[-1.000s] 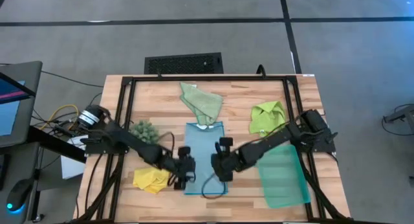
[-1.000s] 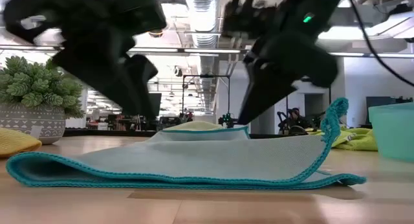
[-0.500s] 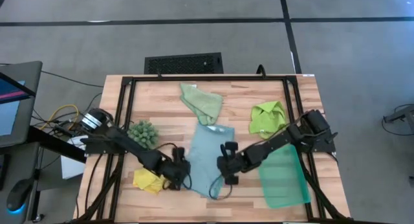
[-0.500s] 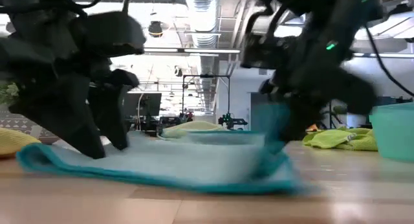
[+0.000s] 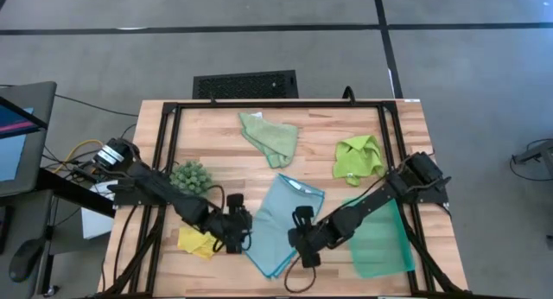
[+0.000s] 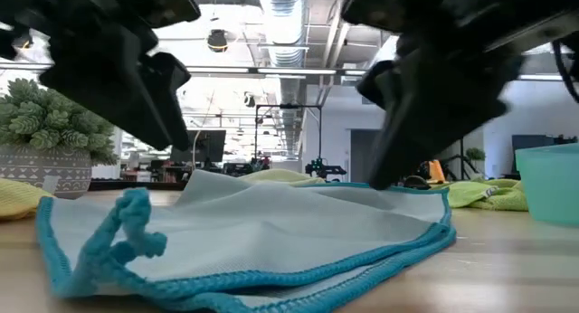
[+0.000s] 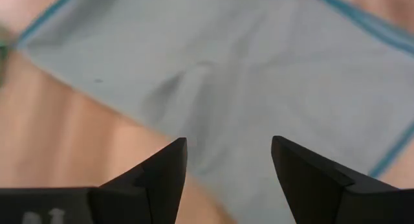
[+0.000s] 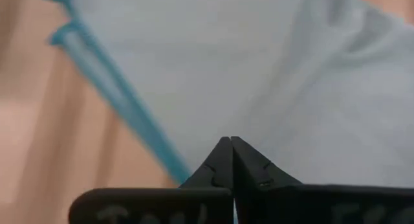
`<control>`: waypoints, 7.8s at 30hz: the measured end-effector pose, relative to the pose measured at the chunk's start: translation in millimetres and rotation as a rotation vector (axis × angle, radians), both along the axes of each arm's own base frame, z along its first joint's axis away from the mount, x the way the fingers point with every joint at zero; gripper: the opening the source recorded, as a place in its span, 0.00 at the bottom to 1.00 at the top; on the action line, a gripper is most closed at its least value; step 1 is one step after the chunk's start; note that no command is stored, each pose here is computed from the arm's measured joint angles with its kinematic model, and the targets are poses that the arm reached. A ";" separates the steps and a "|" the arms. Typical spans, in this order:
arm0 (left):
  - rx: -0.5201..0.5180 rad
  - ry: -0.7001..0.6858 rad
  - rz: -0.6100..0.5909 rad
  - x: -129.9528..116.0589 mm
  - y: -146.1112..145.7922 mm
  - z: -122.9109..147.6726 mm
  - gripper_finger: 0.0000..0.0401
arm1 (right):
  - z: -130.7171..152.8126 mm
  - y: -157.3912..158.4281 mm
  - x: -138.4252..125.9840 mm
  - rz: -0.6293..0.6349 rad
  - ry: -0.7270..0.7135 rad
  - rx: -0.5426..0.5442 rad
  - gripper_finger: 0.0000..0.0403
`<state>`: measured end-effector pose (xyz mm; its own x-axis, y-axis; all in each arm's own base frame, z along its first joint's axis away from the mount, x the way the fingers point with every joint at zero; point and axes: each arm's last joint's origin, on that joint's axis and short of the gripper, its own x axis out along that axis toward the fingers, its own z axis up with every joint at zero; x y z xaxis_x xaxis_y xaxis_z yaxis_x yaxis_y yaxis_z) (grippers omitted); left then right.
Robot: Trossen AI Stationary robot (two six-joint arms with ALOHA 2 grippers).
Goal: Fold microfiber towels
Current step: Fold the blue microfiber cloth
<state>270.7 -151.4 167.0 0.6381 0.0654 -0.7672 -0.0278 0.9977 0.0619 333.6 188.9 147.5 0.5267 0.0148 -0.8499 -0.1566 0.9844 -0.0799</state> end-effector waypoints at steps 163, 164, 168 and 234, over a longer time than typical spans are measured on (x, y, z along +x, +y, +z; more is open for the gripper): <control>0.079 -0.043 -0.158 -39.2 -19.1 -24.1 0.55 | 8.8 -6.0 -55.6 0.531 0.151 -0.281 0.14; 0.074 -0.044 -0.153 -39.2 -19.1 -24.1 0.55 | 7.9 -5.2 -55.8 0.538 0.152 -0.281 0.15; 0.068 -0.045 -0.146 -39.2 -19.1 -24.0 0.55 | 8.6 -1.8 -54.9 0.544 0.124 -0.269 0.16; 0.294 -0.105 -0.226 -41.0 -27.7 -15.6 0.55 | 16.3 18.2 -76.6 0.542 0.113 -0.530 0.01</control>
<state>229.7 -179.1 151.4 0.7357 0.1216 -0.6663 0.1690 0.9197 0.3545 257.0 207.1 163.8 0.4719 -0.1783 -0.8635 -0.6416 0.6023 -0.4750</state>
